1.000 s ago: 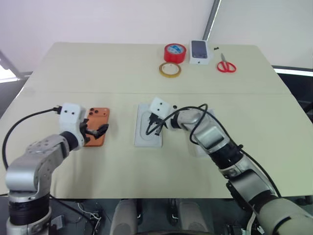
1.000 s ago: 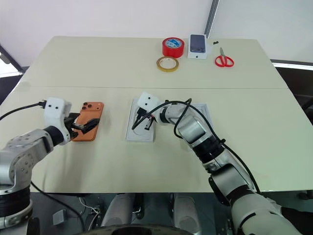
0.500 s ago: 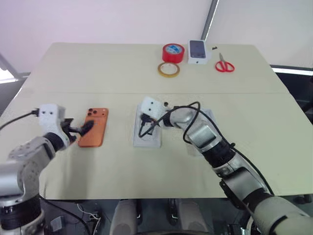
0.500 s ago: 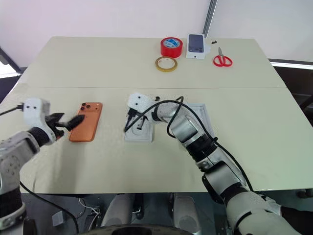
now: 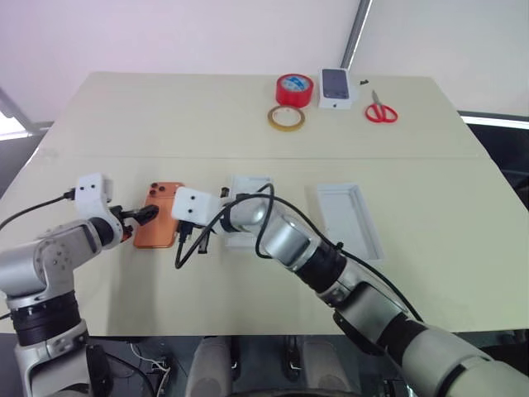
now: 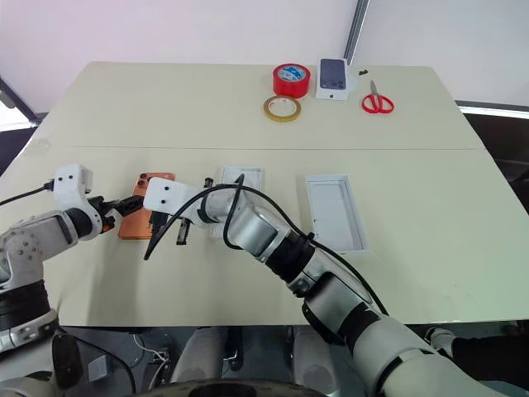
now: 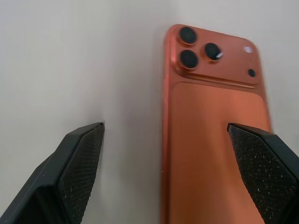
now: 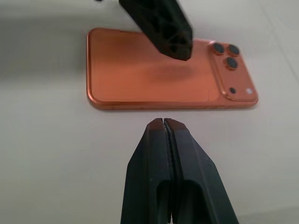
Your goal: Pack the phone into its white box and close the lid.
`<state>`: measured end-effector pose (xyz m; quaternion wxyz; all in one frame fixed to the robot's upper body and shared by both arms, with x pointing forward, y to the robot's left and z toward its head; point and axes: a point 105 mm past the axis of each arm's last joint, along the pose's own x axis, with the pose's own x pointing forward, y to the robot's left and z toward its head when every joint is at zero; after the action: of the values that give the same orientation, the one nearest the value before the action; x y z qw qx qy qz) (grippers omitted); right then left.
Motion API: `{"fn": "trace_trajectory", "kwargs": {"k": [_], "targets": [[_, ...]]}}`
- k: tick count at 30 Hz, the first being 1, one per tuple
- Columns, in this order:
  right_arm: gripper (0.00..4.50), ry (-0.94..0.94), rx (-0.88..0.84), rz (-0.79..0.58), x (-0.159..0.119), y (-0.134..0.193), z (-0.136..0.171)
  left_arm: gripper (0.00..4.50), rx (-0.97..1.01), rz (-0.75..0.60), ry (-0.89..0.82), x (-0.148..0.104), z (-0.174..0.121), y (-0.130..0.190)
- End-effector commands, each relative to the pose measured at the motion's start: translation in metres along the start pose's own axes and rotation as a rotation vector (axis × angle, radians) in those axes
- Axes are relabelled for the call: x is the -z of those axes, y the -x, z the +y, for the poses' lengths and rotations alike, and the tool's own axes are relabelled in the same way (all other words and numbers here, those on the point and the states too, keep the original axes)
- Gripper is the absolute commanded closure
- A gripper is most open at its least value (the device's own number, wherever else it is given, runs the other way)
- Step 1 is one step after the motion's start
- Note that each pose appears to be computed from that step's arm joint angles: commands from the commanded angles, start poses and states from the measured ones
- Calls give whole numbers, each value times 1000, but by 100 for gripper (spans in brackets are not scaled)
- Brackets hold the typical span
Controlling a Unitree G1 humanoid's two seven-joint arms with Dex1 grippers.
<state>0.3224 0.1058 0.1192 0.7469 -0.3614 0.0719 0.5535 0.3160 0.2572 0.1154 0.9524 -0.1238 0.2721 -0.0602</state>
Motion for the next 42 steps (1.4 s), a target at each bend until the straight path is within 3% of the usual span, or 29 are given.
{"fn": "trace_trajectory", "kwargs": {"k": [1, 7, 16, 26, 34, 42], "targets": [[450, 80, 17, 17, -7, -3, -3, 6, 160, 83, 15, 19, -35, -3], [450, 133, 23, 38, 0, -2, -7, 6, 233, 125, 81, 37, -59, -1], [450, 184, 12, 46, 4, -2, -6, 6, 323, 73, 156, 30, -82, -2], [450, 186, 9, 44, 7, -1, -4, 6, 335, -22, 321, 9, -67, -2], [450, 189, 10, 42, 6, -1, -5, 6, 339, 0, 287, 10, -69, 1], [450, 193, 9, 40, 7, 0, -5, 6, 284, -45, 354, 0, -50, 4]]}}
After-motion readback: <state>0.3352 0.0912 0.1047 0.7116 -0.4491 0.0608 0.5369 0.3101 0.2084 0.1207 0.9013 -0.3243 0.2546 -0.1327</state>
